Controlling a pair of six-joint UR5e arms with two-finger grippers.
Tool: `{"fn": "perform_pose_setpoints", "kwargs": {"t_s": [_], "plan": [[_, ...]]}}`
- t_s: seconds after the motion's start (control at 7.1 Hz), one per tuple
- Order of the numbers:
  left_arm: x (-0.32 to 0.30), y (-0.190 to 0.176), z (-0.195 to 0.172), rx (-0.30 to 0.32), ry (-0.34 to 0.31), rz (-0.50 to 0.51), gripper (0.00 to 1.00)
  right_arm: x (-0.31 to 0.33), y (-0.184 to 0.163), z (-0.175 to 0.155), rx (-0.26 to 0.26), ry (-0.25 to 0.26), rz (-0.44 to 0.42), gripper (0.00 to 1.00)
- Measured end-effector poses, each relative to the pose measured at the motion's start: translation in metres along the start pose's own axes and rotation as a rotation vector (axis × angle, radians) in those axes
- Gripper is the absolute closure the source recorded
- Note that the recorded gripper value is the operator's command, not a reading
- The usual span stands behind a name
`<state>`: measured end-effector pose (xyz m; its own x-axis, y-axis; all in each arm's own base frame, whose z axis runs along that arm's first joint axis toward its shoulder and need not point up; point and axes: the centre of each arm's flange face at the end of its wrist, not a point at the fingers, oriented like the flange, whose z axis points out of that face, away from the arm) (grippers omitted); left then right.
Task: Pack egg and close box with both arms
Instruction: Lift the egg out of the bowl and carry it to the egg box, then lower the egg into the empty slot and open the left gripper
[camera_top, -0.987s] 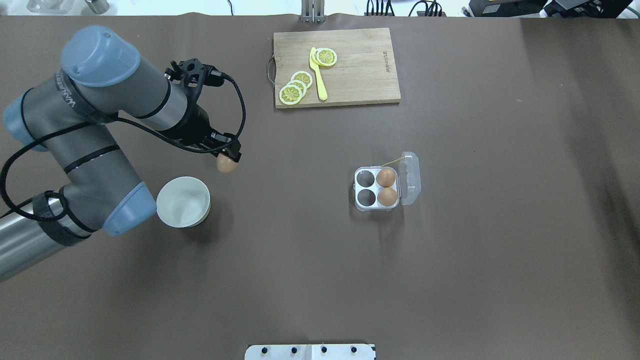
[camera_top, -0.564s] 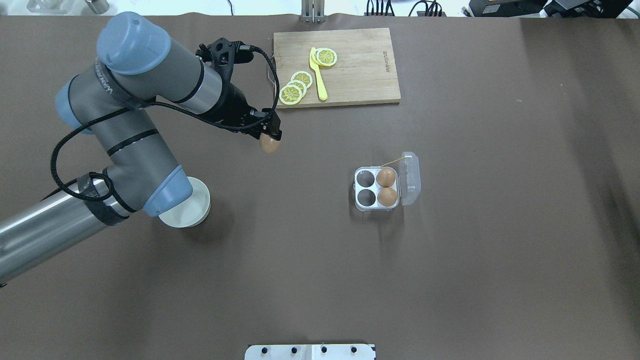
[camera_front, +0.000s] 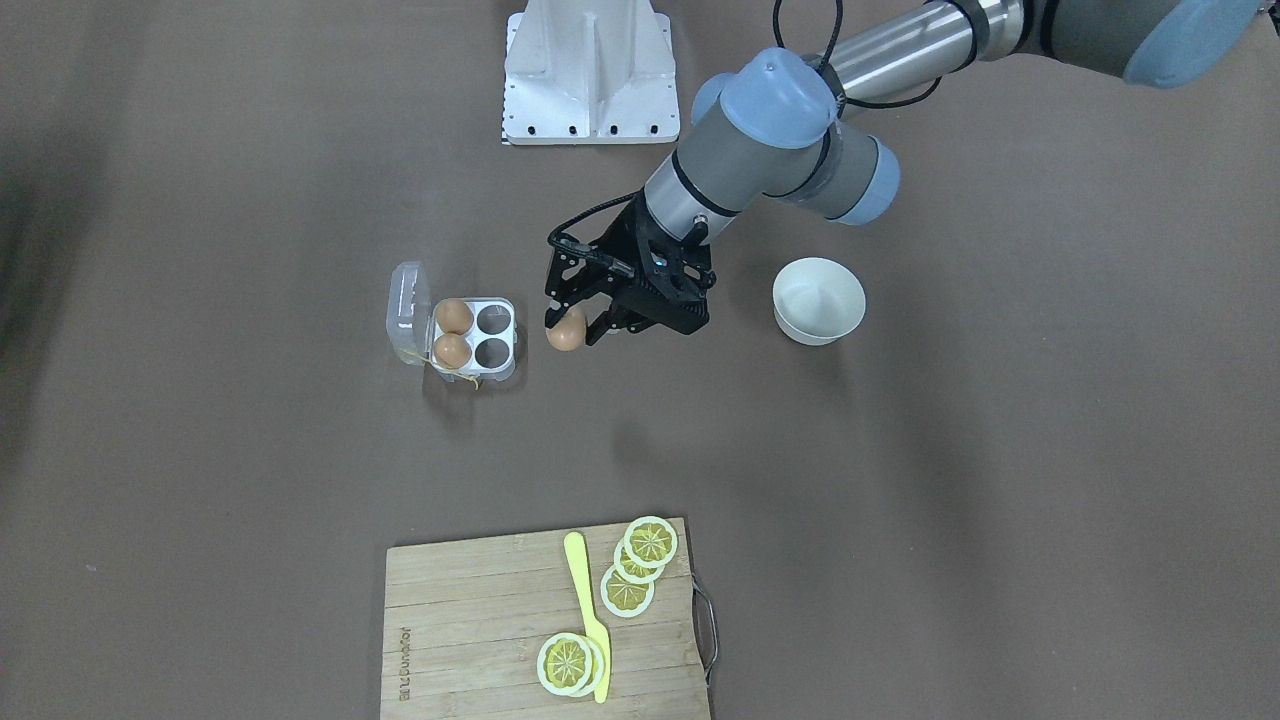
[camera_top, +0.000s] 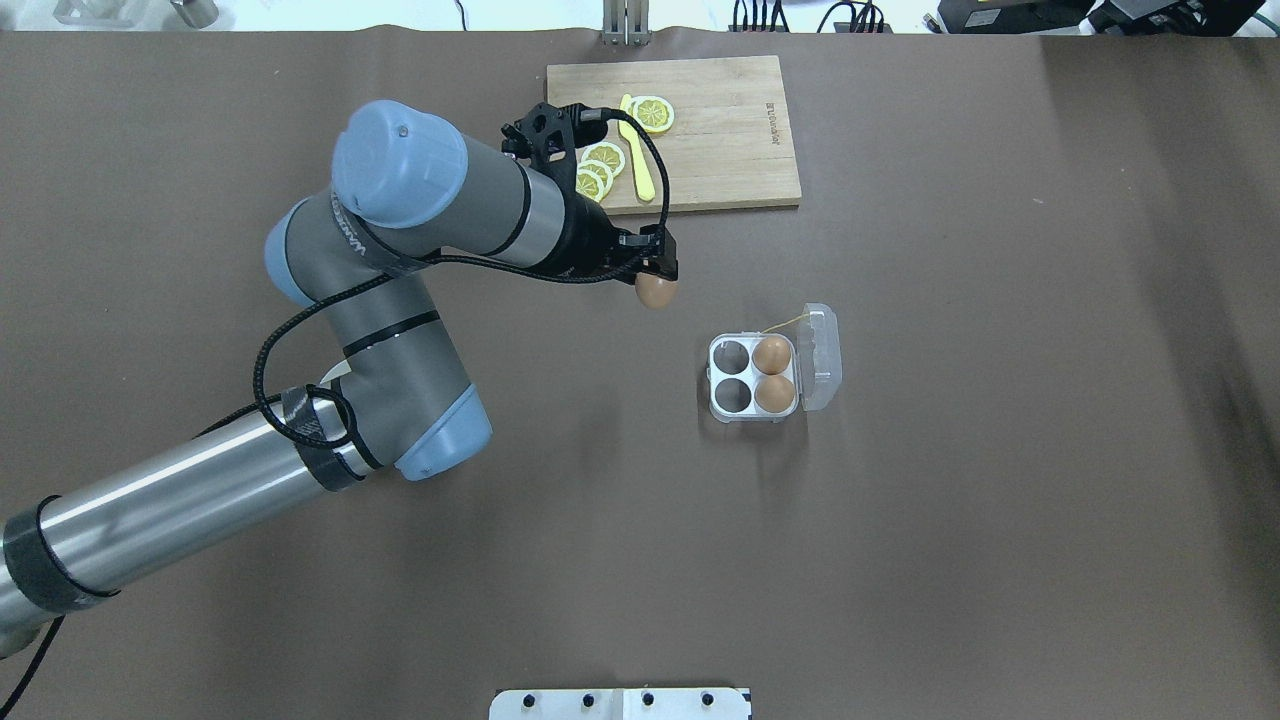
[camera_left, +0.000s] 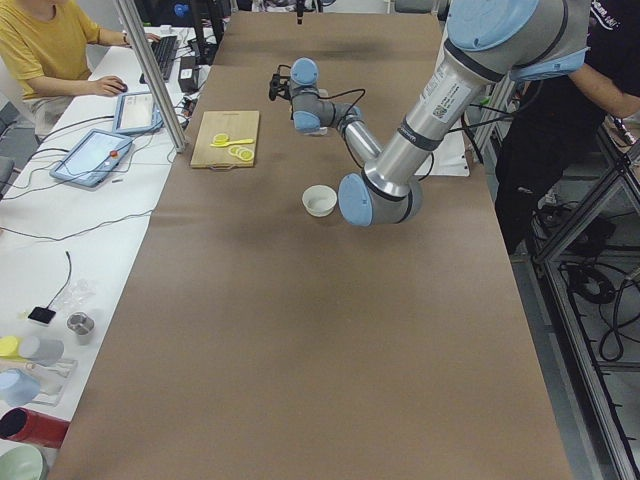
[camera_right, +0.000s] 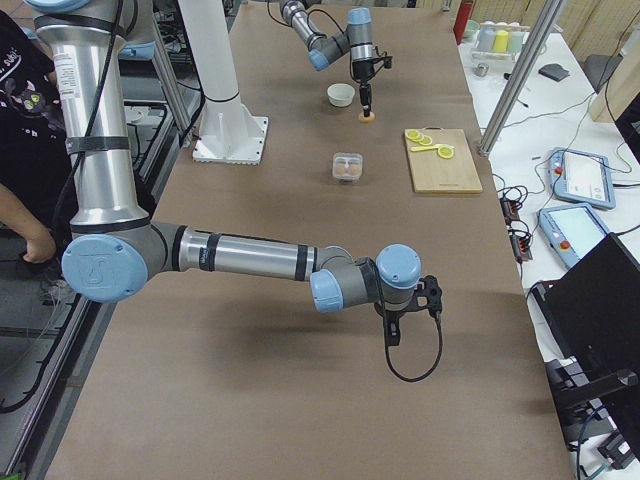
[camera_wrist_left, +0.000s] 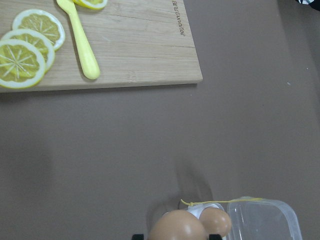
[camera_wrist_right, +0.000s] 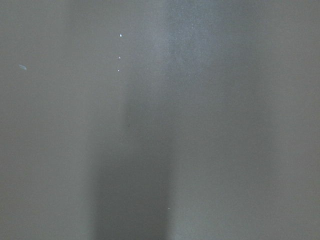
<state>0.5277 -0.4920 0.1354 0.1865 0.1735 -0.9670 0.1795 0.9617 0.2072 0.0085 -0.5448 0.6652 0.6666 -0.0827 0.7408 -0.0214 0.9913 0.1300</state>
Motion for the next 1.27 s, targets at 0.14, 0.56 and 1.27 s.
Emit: {"fn": "perform_pose_setpoints", "kwargs": {"t_s": [0.14, 0.56, 1.27], "plan": [[0.010, 0.011, 0.011, 0.033, 0.018, -0.020, 0.52, 0.001, 0.000, -0.001, 0.002, 0.000, 0.002, 0.00], [0.028, 0.033, 0.046, 0.129, 0.036, -0.044, 0.52, 0.002, 0.001, -0.002, 0.004, 0.001, 0.003, 0.00], [0.031, 0.050, 0.083, 0.161, -0.009, -0.047, 0.52, 0.004, 0.002, -0.003, 0.005, 0.002, 0.006, 0.00]]}}
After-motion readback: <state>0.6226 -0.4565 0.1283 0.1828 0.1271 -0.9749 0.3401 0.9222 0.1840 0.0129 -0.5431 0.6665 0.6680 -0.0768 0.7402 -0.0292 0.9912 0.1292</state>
